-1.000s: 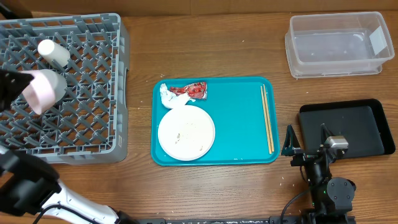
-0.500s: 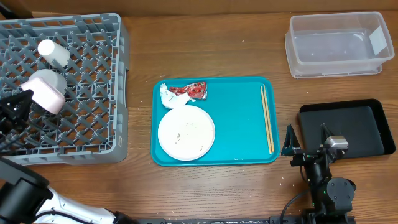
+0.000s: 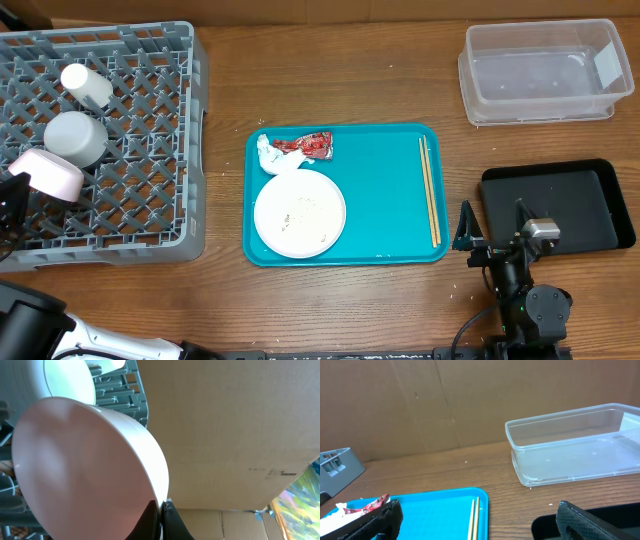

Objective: Sort waste into correct bins and load items into the dishwasher
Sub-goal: 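Lower the pale pink bowl into the front of the rack and release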

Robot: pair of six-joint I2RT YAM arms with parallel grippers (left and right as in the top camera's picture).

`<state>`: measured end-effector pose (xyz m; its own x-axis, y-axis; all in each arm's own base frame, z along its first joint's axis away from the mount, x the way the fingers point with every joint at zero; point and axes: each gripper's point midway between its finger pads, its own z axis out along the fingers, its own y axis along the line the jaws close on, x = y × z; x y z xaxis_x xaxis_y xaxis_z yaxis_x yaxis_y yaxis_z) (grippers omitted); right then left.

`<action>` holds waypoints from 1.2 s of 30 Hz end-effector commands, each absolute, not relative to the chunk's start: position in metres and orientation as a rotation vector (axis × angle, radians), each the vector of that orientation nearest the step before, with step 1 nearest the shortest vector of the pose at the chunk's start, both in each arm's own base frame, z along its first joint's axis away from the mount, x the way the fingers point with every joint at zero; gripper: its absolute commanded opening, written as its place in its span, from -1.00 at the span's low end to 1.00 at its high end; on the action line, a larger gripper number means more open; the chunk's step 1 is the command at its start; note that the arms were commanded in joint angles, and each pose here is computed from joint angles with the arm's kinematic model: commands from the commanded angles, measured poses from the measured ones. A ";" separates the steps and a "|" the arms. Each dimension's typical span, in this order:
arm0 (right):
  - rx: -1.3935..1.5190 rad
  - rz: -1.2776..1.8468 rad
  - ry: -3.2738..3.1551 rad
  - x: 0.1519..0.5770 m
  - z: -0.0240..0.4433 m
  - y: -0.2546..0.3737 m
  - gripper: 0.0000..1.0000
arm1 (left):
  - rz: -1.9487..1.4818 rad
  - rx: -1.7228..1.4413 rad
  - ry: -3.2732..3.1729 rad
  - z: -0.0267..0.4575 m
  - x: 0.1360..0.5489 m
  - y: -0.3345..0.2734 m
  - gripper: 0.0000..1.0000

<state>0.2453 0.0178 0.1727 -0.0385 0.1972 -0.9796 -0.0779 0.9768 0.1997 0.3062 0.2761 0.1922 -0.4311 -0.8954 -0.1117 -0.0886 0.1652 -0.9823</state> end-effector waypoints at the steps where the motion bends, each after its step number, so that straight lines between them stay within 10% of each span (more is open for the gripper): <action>1: 0.096 0.213 1.596 0.246 0.170 0.016 1.00 | -1.325 -1.020 1.763 0.173 0.302 0.272 -0.92; 36: 0.096 0.213 1.596 0.246 0.170 0.016 1.00 | -1.456 -0.896 1.640 0.201 0.330 0.260 -0.92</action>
